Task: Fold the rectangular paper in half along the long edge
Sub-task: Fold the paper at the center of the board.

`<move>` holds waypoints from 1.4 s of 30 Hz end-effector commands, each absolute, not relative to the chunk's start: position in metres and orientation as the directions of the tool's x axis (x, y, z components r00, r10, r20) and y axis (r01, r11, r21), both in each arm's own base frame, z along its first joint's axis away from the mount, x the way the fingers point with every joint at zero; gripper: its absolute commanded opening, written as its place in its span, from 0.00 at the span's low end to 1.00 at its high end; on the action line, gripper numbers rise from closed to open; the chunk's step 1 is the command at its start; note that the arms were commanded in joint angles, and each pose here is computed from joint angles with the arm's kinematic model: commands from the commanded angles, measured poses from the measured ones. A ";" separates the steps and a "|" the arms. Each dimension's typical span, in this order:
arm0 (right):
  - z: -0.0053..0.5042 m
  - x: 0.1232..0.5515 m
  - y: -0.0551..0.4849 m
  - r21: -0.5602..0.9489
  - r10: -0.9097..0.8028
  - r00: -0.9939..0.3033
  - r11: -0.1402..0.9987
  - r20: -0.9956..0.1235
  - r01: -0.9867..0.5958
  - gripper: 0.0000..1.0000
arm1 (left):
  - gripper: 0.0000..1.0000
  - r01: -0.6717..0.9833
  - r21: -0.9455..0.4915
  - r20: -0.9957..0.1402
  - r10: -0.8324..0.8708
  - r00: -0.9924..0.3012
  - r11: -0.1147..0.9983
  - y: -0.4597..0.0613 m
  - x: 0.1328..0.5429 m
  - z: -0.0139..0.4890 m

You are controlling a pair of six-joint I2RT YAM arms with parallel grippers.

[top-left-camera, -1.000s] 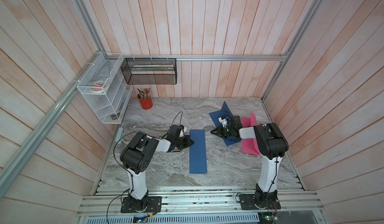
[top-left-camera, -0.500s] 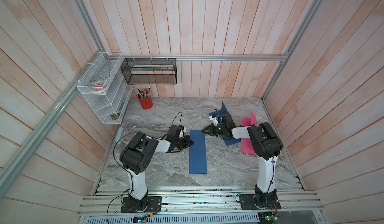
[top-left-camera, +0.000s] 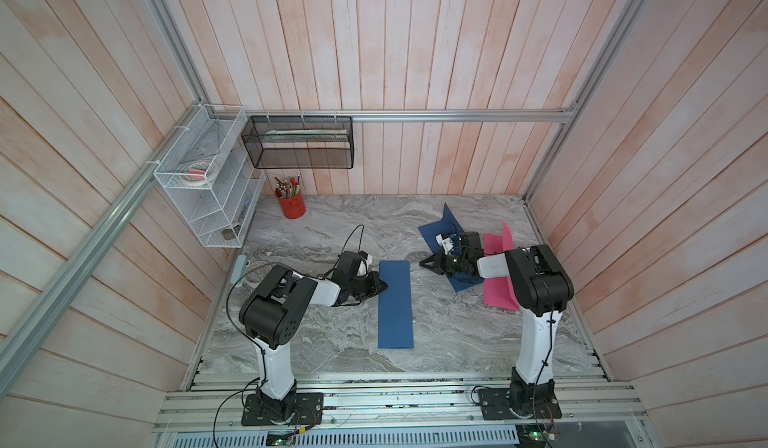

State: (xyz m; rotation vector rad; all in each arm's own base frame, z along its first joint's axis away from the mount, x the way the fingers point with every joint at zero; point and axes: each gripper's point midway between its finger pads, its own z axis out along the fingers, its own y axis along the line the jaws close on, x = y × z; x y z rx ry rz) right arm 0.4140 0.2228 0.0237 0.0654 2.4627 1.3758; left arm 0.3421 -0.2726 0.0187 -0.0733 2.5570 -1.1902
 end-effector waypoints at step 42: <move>0.040 0.367 0.294 0.901 0.058 -0.970 0.386 -0.236 -0.196 0.20 | 0.00 -0.139 -0.608 -0.007 -0.180 -0.984 0.781 -0.235 0.281 -0.062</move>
